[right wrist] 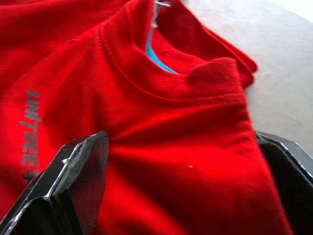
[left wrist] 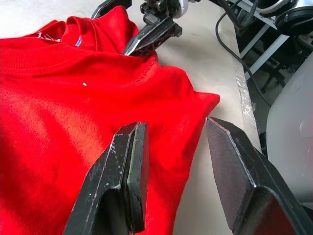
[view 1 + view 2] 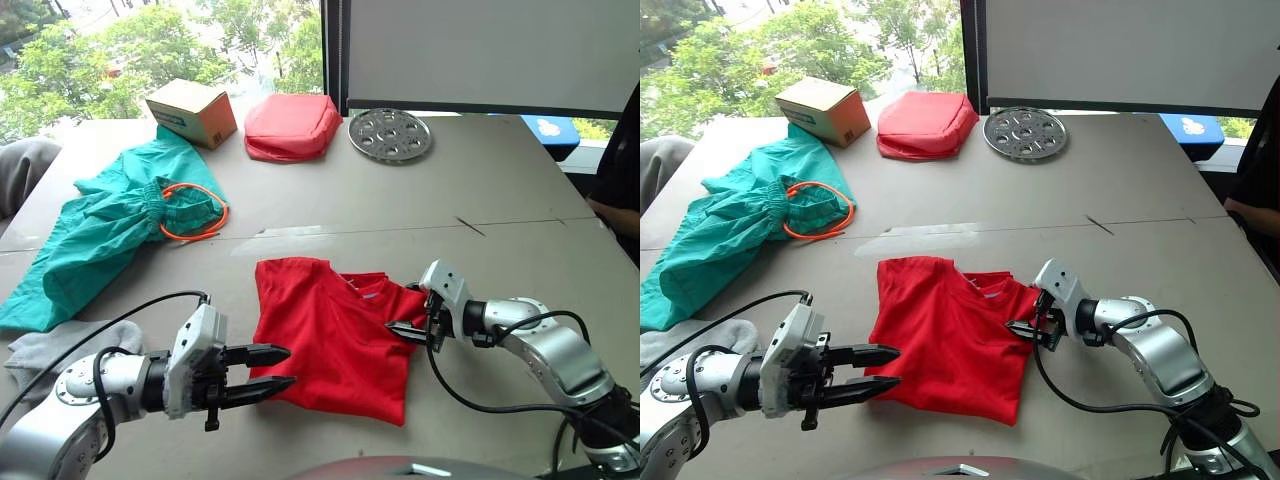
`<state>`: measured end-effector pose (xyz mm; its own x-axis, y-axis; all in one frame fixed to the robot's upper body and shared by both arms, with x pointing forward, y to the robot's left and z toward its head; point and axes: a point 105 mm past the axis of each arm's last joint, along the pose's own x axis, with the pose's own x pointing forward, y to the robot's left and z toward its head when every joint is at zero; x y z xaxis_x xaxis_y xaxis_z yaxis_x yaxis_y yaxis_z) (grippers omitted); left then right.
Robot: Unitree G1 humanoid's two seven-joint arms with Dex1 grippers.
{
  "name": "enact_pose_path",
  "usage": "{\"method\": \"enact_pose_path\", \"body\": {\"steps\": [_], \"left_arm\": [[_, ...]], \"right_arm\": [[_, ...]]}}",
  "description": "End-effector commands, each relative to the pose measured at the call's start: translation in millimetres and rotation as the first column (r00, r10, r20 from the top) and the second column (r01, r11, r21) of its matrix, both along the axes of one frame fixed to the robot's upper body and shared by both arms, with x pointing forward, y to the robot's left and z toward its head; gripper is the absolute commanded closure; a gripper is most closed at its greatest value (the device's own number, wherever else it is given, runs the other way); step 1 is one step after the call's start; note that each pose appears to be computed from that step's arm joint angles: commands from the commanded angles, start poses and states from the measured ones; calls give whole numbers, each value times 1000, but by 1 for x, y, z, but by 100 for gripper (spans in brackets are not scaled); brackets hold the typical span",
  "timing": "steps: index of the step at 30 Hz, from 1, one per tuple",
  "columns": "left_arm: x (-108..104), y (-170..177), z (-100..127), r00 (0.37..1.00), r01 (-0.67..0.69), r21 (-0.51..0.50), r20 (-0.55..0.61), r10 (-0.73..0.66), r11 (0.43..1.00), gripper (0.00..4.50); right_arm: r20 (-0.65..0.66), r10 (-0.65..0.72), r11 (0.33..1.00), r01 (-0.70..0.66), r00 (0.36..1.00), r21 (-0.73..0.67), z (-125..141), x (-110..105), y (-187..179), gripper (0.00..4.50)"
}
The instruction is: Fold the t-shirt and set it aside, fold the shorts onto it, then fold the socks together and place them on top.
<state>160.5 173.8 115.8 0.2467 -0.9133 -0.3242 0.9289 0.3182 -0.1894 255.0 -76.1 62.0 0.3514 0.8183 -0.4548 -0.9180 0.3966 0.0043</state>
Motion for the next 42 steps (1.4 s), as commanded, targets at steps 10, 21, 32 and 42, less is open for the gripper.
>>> {"method": "enact_pose_path", "body": {"steps": [10,21,32,42], "left_arm": [[-1,4,18,998,0,21,55,-1,1000,241],[1,0,19,996,-30,17,81,29,999,241],[10,-12,24,994,-3,-23,105,5,1000,241],[26,-52,39,985,71,-145,166,-47,987,241]], "right_arm": [[-100,126,977,-141,987,-158,-52,-12,2,100],[-49,52,993,-57,997,-104,-30,-9,1,448],[-31,-527,850,525,850,-42,-3,17,-81,448],[36,-935,351,936,352,-29,6,7,-199,448]]}}
